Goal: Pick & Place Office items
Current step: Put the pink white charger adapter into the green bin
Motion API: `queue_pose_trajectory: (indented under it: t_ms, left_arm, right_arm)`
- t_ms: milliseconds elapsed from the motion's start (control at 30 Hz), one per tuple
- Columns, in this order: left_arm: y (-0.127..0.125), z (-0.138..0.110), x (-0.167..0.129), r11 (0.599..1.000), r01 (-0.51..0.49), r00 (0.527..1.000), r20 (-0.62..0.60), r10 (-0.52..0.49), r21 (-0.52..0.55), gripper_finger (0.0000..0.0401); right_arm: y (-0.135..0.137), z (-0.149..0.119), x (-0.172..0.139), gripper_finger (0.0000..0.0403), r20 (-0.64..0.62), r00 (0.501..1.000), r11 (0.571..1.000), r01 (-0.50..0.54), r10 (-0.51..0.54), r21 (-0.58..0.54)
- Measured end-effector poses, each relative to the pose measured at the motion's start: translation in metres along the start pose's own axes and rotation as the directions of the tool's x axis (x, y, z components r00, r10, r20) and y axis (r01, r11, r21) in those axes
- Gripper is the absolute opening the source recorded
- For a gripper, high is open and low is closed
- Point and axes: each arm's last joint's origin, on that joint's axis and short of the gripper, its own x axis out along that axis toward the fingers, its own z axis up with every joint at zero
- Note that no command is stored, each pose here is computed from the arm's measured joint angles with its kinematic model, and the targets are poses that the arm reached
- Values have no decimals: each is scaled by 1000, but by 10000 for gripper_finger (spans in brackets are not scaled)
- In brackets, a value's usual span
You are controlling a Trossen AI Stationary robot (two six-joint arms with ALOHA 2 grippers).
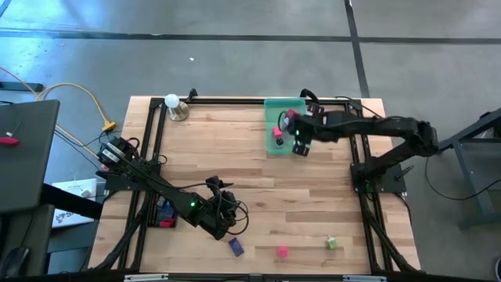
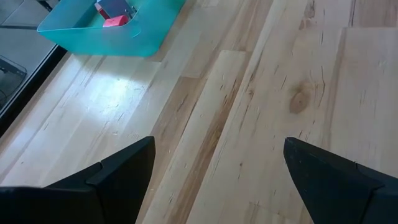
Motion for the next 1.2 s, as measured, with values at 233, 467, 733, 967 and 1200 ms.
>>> queue_pose_trajectory:
  t_ms: [233,467,733,967,1200]
  left_arm:
    - [0,0,0,1000,0,1000,0,0,1,347]
    - [0,0,-1,1000,1,1000,0,-1,3,347]
    - [0,-1,-1,1000,0,1000,-1,0,5,347]
    - [0,-1,-1,1000,0,1000,-1,0,6,347]
    - [0,-1,-1,1000,0,1000,-2,0,8,347]
  right_arm:
    - [-26,13,35,117,13,990,985,-140,139,102]
    - [-34,16,78,117,-71,981,974,-169,181,150]
    - [-37,13,126,116,-176,963,970,-177,206,168]
    - [-38,9,153,116,-220,948,964,-192,231,184]
    - [-38,12,159,116,-193,949,958,-213,249,190]
